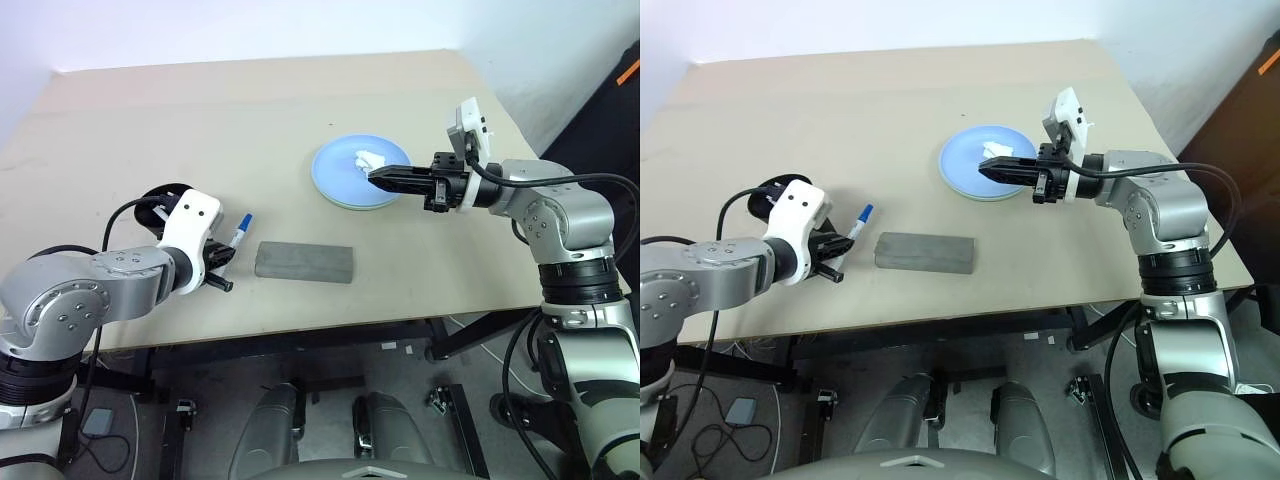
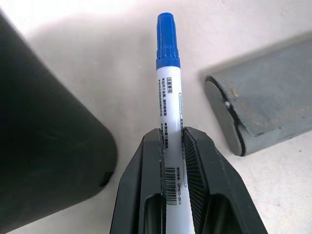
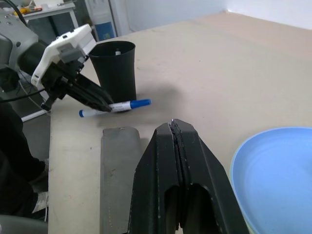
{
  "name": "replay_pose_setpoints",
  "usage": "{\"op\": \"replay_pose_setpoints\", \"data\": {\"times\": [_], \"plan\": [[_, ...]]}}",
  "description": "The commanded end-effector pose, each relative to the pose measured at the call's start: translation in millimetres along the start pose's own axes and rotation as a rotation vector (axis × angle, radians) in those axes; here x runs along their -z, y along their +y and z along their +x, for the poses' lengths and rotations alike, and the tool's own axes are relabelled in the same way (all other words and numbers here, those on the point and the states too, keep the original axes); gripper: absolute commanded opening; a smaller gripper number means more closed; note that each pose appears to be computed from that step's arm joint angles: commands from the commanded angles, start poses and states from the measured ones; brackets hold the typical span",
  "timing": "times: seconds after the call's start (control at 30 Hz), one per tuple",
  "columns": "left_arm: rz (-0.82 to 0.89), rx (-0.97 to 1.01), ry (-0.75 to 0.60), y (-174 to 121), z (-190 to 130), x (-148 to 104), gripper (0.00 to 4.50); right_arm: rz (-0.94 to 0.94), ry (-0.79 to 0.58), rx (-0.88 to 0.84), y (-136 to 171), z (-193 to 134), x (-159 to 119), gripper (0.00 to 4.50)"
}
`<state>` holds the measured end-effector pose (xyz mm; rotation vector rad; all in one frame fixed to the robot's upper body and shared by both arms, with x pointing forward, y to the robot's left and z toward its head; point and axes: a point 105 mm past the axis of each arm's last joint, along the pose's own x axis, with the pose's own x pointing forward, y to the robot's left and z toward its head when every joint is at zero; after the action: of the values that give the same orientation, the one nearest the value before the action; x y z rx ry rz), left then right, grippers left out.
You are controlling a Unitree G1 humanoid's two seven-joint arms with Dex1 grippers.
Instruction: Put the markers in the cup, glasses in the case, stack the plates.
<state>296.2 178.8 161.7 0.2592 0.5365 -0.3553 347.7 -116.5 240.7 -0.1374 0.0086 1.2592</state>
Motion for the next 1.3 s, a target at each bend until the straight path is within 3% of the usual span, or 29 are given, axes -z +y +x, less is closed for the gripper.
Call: {"op": "replay_pose_setpoints", "data": {"times": [0.03,0.53,0.87,1.07,1.3], "plan": [[0.056,-0.024,-0.061,2.9,-14.1,-13.3,0.26,-0.075,-0.025,-0.010,0.2,-0.4,-17.9,0.00],[0.114,-0.039,-0.166,14.4,-44.1,-30.6,0.26,-0.129,-0.058,-0.037,-0.1,-1.9,-29.1,0.00],[0.131,0.030,-0.531,11.9,-76.7,-77.7,0.26,-0.146,-0.064,-0.041,-2.6,-2.3,-32.6,0.00],[0.166,-0.016,-0.892,15.5,-99.6,-114.7,0.26,-0.152,-0.091,-0.034,-3.3,-2.9,-37.9,0.00],[0.237,-0.134,-1.019,26.7,-104.0,-110.4,0.26,-0.160,-0.104,-0.027,-2.0,-5.6,-39.6,0.00]]}}
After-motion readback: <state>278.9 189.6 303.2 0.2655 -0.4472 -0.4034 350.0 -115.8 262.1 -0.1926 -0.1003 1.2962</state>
